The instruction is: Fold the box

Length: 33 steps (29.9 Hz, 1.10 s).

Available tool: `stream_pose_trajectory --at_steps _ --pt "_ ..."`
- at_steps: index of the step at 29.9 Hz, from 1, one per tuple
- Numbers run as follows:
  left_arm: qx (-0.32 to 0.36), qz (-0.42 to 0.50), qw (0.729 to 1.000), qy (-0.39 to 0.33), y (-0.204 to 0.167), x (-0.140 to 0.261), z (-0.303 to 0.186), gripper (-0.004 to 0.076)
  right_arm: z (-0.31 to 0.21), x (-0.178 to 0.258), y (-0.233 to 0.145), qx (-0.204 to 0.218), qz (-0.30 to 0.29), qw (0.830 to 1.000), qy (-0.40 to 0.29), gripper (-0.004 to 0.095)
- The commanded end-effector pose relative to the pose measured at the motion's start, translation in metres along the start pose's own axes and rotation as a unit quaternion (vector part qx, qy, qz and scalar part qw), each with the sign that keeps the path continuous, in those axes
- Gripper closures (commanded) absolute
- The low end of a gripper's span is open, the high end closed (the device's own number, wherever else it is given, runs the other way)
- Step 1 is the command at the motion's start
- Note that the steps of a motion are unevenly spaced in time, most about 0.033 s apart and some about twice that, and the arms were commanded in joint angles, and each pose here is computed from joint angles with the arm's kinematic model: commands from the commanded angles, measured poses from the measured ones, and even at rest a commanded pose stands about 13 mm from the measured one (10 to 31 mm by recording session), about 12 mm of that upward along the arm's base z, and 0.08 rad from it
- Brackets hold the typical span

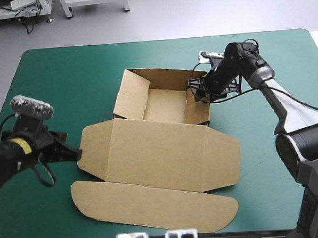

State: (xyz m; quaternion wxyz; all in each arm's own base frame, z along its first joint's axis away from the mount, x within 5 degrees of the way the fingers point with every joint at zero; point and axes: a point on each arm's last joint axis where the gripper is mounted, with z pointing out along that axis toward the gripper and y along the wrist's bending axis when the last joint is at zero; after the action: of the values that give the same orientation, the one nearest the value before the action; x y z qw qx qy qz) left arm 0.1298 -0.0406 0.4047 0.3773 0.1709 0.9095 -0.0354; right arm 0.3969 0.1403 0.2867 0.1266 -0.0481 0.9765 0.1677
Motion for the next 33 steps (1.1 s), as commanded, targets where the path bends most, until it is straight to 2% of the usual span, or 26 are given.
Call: stream_pose_trajectory --at_steps 1,5,10,13,16,22,26,33 --pt "-0.006 -0.021 0.999 -0.042 -0.001 0.029 -0.01 0.0734 -0.015 -0.004 0.005 -0.016 0.009 0.999 -0.028 0.0536" --pt "-0.017 -0.048 0.997 -0.055 -0.001 0.065 -0.009 0.0734 -0.01 -0.005 0.003 -0.014 -0.001 1.0 -0.023 0.0927" --pt "-0.012 -0.075 0.995 -0.07 -0.004 0.105 -0.003 0.0734 -0.016 -0.005 -0.001 -0.006 -0.004 1.0 -0.029 0.0908" --pt "-0.013 -0.076 0.995 -0.059 -0.005 0.119 0.002 0.0734 -0.032 -0.008 -0.013 0.014 -0.002 0.999 -0.039 0.0909" --pt "-0.013 -0.076 0.996 -0.051 -0.005 0.128 0.005 0.0734 -0.059 -0.012 -0.033 0.045 0.008 0.998 -0.049 0.0909" --pt "-0.021 -0.073 0.996 -0.052 -0.004 0.128 0.005 0.0734 -0.125 -0.013 -0.1 0.096 0.064 0.985 -0.127 0.0909" --pt "-0.026 -0.07 0.996 -0.054 -0.003 0.128 0.005 0.0734 -0.153 -0.003 -0.159 0.155 0.118 0.97 -0.146 0.0908" --pt "-0.024 -0.071 0.996 -0.057 -0.003 0.127 0.005 0.0734 -0.153 0.005 -0.219 0.275 0.095 0.951 -0.099 0.0898"
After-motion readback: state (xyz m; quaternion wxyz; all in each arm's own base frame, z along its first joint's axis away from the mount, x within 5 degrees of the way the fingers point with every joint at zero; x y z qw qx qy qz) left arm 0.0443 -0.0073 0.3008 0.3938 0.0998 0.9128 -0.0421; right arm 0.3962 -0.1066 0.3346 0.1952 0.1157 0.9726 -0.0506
